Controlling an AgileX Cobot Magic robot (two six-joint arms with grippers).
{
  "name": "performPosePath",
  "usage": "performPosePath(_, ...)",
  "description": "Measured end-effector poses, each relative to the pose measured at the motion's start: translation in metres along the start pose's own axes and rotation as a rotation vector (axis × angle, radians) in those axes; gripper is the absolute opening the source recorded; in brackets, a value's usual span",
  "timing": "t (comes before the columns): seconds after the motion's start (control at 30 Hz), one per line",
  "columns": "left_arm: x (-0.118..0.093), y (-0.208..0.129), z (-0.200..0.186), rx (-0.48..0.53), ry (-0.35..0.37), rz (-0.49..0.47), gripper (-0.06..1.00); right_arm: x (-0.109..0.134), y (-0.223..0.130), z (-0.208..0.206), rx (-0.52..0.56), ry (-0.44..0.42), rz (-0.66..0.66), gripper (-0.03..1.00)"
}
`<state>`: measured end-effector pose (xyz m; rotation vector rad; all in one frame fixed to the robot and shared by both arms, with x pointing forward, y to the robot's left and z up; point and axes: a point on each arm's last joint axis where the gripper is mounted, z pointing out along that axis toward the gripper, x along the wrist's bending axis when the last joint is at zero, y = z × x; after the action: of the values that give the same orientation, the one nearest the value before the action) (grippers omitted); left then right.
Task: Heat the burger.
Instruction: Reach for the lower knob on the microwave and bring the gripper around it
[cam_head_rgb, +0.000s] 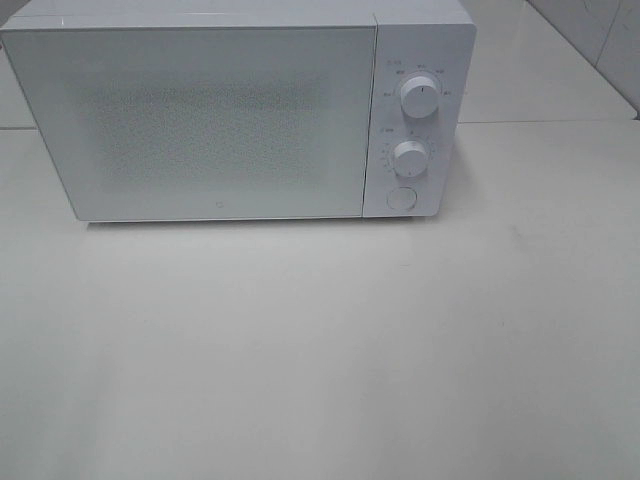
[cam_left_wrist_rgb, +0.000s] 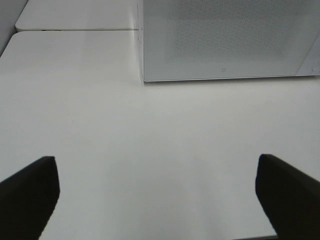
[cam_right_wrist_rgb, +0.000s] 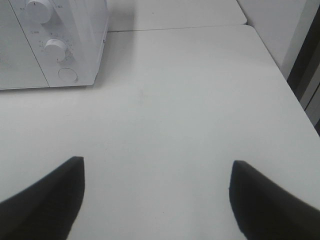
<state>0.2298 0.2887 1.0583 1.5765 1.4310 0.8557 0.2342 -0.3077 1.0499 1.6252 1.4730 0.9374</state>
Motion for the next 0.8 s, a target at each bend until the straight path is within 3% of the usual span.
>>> performPosePath(0.4, 0.0, 0.0, 0.0, 0.0, 0.0, 0.0, 0.99, 0.007, 0.036, 0.018, -0.112, 0.026, -0.012, 0.77)
performPosePath(0.8, 0.0, 0.0, 0.0, 0.0, 0.0, 0.0, 0.99, 0.013, 0.06, 0.048, -0.13, 0.043, -0.021, 0.76)
